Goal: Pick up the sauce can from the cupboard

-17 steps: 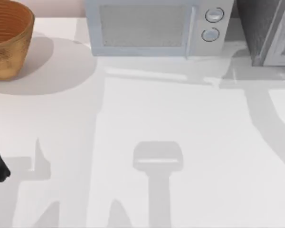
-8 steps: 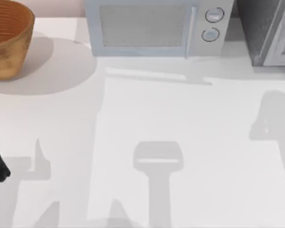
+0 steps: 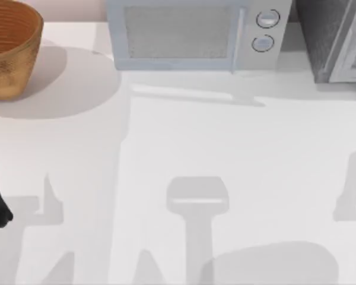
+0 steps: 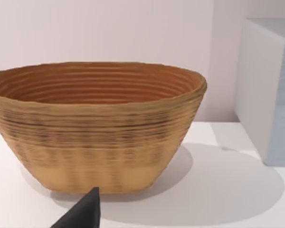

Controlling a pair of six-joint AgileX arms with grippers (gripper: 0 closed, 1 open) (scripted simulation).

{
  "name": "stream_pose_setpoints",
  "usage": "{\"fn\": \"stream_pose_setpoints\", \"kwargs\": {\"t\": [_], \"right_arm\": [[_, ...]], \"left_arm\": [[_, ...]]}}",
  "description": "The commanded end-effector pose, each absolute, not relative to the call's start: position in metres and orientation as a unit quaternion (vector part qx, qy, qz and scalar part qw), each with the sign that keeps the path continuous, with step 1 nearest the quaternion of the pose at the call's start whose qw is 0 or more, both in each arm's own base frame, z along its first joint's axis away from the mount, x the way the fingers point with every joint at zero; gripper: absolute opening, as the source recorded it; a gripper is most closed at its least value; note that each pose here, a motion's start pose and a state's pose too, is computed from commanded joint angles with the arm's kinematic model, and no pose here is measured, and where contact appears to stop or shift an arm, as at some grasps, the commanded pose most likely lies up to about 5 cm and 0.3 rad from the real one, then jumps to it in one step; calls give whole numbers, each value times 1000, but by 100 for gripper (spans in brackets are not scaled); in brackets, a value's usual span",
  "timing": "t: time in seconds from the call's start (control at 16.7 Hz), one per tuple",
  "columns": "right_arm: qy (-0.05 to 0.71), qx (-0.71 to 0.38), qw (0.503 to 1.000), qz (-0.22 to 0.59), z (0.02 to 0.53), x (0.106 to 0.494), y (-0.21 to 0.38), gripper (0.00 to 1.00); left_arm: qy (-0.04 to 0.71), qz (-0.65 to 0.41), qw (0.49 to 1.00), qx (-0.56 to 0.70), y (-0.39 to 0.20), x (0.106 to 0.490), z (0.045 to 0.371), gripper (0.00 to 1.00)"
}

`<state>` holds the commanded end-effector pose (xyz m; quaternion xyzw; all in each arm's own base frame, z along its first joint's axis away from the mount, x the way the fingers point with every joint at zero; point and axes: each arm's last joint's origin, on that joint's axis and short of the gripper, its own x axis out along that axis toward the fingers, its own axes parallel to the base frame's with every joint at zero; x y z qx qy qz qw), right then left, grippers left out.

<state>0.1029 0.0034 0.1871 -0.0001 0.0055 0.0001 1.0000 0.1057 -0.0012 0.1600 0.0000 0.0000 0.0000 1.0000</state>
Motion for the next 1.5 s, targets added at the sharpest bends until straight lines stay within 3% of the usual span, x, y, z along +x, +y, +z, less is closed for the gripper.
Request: {"fn": "stream_pose_setpoints", "kwargs": {"t": [0.24, 0.9, 1.5], "right_arm": [[0, 0, 1000, 0, 160, 106, -1, 0], [-15, 1, 999, 37, 178, 114, 7, 0], [-18, 3, 979, 202, 201, 197, 85, 0]], "left_arm": [[0, 0, 1000, 0, -1, 106, 160, 100], [0, 0, 1000, 0, -1, 106, 160, 100], [0, 0, 1000, 0, -1, 106, 160, 100]]}}
